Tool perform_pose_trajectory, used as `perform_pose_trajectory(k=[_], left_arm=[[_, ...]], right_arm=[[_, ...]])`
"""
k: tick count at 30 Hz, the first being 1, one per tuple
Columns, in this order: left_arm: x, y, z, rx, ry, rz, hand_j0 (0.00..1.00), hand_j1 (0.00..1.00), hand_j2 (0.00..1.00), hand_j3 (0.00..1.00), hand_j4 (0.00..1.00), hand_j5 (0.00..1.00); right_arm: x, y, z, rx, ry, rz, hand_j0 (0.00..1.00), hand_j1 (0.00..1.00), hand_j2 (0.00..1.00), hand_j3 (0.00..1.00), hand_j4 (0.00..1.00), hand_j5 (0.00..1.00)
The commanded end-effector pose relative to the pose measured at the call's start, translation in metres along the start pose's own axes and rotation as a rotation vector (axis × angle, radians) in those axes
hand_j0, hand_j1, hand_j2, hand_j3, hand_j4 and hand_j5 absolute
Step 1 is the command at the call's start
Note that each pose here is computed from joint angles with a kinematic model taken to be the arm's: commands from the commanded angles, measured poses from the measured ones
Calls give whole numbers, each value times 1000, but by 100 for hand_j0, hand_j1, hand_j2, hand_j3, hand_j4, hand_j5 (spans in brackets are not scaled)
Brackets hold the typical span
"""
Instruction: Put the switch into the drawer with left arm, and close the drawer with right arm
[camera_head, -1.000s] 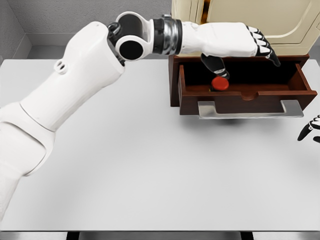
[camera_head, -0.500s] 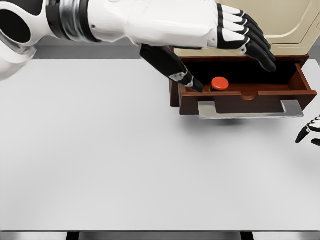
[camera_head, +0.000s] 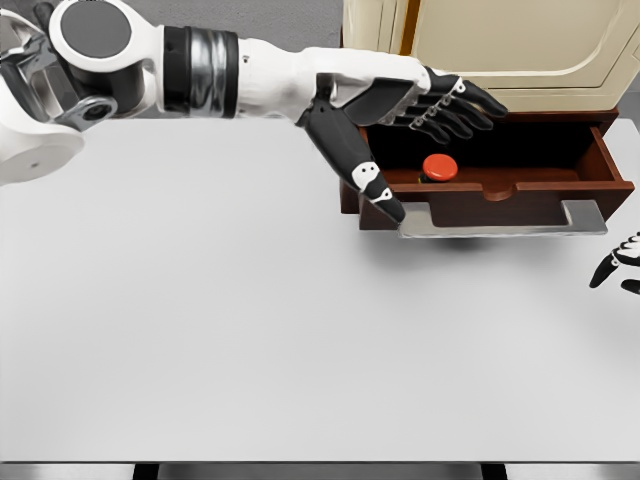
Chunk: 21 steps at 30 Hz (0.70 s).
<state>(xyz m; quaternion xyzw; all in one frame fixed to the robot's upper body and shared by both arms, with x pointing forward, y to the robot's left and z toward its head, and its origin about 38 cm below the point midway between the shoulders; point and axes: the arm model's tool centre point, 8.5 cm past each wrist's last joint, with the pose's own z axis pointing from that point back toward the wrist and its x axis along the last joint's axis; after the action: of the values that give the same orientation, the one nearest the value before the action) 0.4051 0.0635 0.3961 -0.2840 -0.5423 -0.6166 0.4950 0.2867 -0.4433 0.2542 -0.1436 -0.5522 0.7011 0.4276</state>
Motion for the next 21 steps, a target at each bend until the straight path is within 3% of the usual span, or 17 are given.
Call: perform_pose_trajectory(k=[1, 4, 10, 12, 15, 17, 21], left_arm=[[-6, 7, 0, 71, 40, 39, 99, 99, 99, 99, 99, 99], [-16, 10, 0, 123, 103, 70, 100, 100, 100, 100, 100, 100], [-27, 1, -5, 76, 96, 169, 100, 100, 100, 100, 100, 100], [-33, 8, -4, 62, 70, 284, 100, 100, 100, 100, 100, 100], [-36, 12, -7, 55, 61, 321, 100, 100, 100, 100, 100, 100], [-49, 18, -13, 54, 65, 369, 100, 100, 100, 100, 100, 100], [-57, 12, -18, 45, 90, 355, 100, 100, 100, 100, 100, 100]], right_arm=[[0, 0, 0, -3, -1, -6, 53, 53, 53, 53, 53, 53], [0, -1, 0, -4, -1, -5, 53, 53, 53, 53, 53, 53], [0, -1, 0, -4, -1, -5, 53, 53, 53, 53, 53, 53], [0, -1, 0, -4, -1, -5, 53, 53, 53, 53, 53, 53], [0, 0, 0, -3, -1, -6, 53, 53, 53, 53, 53, 53], [0, 0, 0, -3, -1, -6, 53, 53, 53, 53, 53, 53], [0, 0, 0, -3, -1, -6, 53, 53, 53, 53, 53, 53]])
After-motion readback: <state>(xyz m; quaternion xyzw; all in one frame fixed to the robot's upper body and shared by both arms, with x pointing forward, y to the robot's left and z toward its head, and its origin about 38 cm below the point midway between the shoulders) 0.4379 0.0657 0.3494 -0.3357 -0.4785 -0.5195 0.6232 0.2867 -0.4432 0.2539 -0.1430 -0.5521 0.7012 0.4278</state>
